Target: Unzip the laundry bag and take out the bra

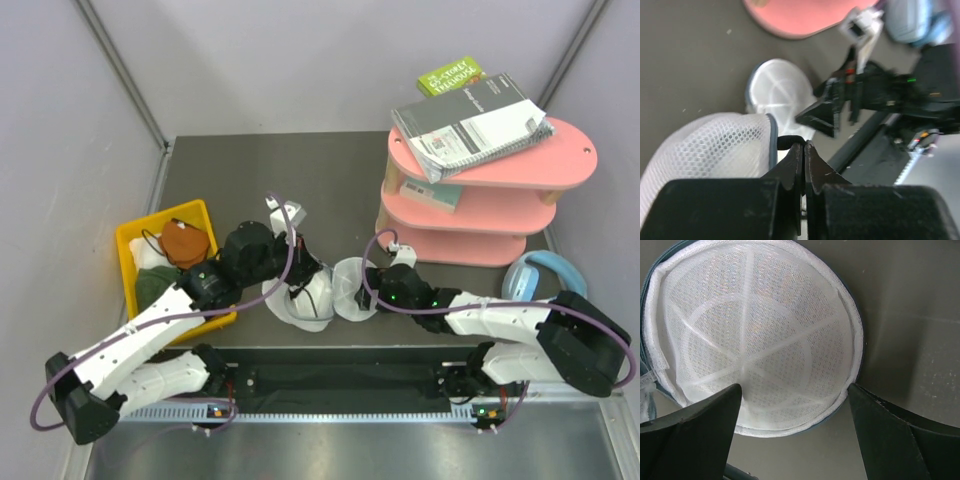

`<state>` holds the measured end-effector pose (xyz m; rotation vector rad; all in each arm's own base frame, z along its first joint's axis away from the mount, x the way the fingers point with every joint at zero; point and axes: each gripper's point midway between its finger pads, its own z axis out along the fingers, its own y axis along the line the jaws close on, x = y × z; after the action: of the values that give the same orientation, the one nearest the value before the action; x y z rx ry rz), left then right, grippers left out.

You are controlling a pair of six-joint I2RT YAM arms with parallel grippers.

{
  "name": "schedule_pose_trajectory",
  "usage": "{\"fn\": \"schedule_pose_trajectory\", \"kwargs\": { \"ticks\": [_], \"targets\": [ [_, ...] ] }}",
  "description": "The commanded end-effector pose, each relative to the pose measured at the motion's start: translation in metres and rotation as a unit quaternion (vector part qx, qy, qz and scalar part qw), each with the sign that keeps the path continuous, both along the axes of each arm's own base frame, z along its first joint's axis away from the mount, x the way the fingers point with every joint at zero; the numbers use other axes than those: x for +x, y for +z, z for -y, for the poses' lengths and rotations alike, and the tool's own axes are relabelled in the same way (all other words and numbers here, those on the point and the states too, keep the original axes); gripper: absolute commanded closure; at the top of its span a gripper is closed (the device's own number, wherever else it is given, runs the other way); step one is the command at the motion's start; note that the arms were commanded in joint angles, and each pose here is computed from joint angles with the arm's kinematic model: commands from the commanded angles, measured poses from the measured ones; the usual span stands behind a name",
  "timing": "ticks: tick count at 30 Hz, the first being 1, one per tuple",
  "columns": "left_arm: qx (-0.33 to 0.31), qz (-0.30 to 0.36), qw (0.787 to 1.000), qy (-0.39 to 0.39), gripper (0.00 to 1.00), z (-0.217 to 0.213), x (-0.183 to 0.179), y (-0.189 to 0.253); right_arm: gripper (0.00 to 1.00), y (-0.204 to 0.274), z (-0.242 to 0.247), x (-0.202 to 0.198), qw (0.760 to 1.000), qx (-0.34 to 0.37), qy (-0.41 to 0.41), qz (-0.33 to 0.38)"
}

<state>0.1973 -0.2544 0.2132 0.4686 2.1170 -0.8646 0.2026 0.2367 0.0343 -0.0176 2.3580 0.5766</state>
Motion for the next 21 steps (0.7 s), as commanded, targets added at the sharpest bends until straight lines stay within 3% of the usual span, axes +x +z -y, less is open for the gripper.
{"fn": "schedule_pose_trajectory", "kwargs": {
  "ticks": [1, 4, 13, 18, 21],
  "targets": [
    [-0.103, 0.048, 0.993, -0.044, 1.00, 0.013, -0.012, 0.077, 0.11, 0.002, -0.003, 0.009, 1.000, 0.000, -0.008, 0.004],
    [-0.102, 0.041, 0.993, -0.044, 1.00, 0.011, -0.014, 0.078, 0.11, 0.003, -0.003, 0.009, 1.000, 0.001, -0.009, 0.003],
    [-0.032, -0.008, 0.999, 0.003, 1.00, 0.007, 0.005, 0.009, 0.11, 0.036, -0.010, 0.007, 0.999, 0.026, 0.019, 0.044],
    [0.007, -0.029, 0.999, 0.028, 1.00, 0.004, 0.016, -0.022, 0.11, 0.078, -0.009, 0.007, 0.991, 0.038, 0.044, 0.122],
    [0.006, -0.032, 0.999, 0.029, 1.00, 0.004, 0.016, -0.029, 0.11, 0.110, -0.020, 0.008, 0.974, 0.080, 0.079, 0.197]
  ]
}}
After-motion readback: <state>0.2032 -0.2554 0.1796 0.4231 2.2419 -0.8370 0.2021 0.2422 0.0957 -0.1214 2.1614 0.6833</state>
